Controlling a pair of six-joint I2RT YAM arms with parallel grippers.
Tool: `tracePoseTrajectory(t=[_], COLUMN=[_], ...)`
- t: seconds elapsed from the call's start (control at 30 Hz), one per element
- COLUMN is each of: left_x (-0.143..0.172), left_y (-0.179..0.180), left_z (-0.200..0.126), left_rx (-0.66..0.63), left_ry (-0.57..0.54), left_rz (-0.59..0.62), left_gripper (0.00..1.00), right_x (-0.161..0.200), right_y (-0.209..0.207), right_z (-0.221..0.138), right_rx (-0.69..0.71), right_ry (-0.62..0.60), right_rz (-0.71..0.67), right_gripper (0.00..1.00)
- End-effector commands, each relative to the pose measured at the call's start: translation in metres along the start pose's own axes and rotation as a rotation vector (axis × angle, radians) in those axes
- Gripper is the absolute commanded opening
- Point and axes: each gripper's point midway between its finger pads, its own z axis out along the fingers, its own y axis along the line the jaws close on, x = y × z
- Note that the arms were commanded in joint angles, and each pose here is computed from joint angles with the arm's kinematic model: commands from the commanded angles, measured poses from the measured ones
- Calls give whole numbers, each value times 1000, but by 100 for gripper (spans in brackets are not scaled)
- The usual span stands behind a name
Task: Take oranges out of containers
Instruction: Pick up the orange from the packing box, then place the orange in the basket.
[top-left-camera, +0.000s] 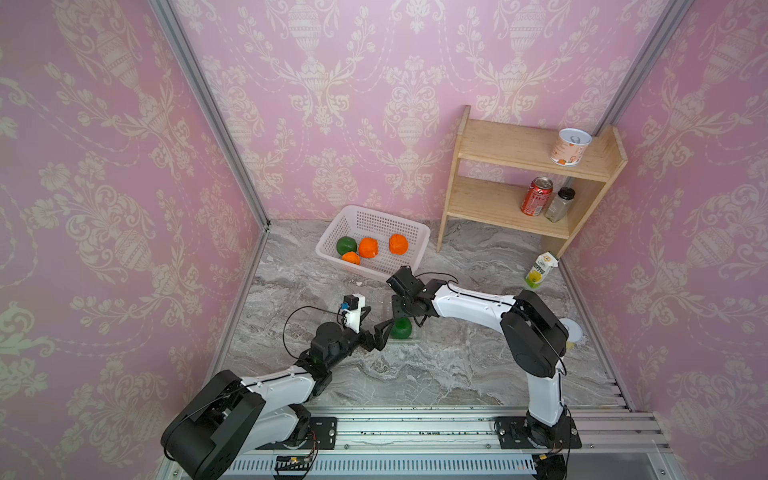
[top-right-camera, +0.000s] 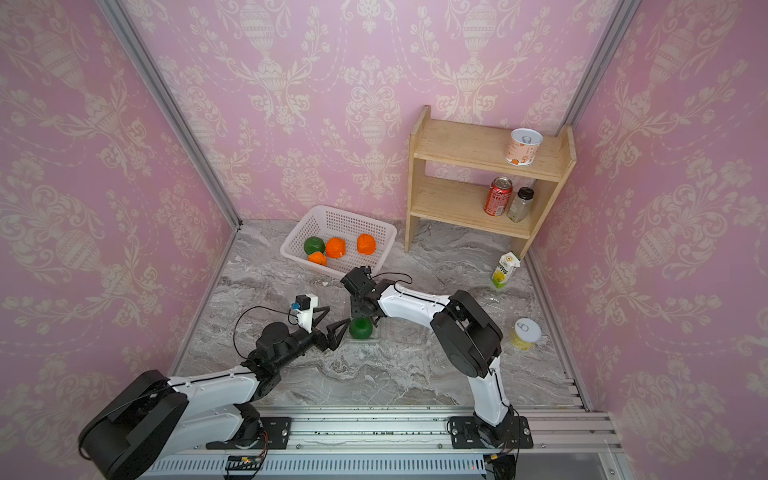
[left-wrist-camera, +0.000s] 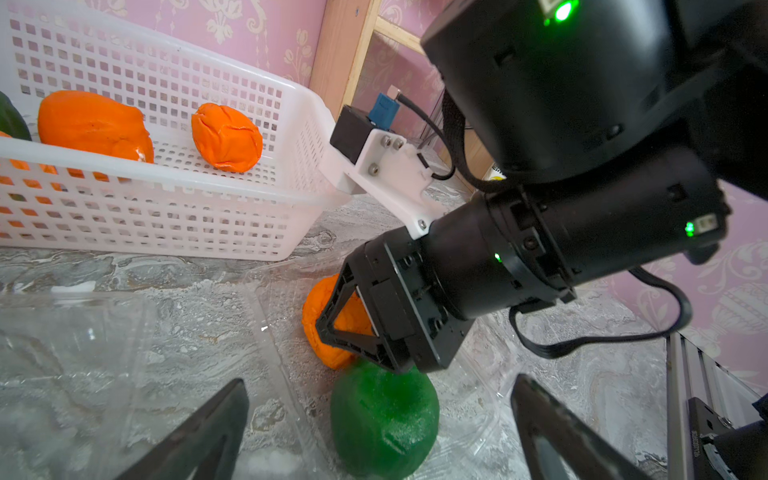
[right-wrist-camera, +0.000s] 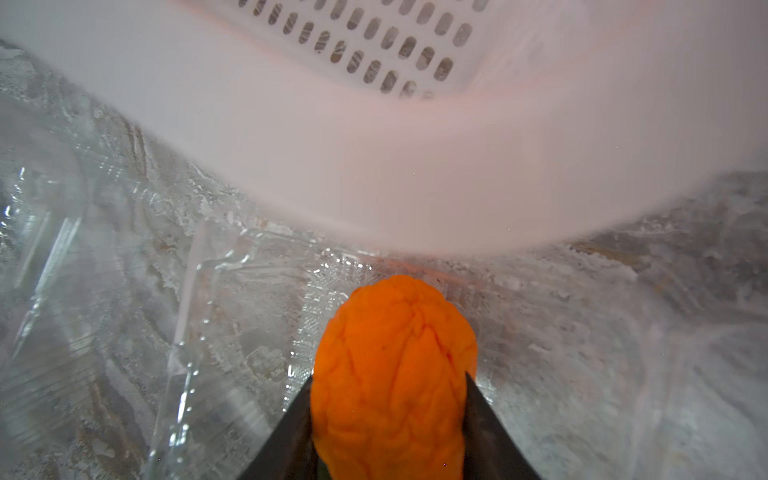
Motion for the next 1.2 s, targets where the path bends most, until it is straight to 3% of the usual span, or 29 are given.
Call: tracePoseTrajectory(t=[0.0, 0.4, 0.83, 0.9, 1.03, 1.17], left_x=[-1, -5, -5, -4, -3, -4], left_y=[2, 10, 18, 19, 20, 20], left_z=[-1, -8, -10, -10, -10, -11], left_rx=[-6, -63, -109, -113, -115, -118], left_ry=[-11, -29, -31, -29, -24, -28], left_rz=[0, 25, 35, 35, 36, 41], left_gripper=[99, 99, 99, 99, 99, 99], right_x=[-2, -72, -175, -182, -190, -191], right_y=[1, 3, 6, 7, 8, 6], right_z=[-8, -74, -45, -37, -34, -46], right_rx=[-20, -109, -198, -194, -184, -191], right_ry=[-15, -171, -185, -170, -188, -216], right_rz=[26, 63, 145, 124, 99, 85], right_gripper=[42, 43, 46, 52, 79, 82])
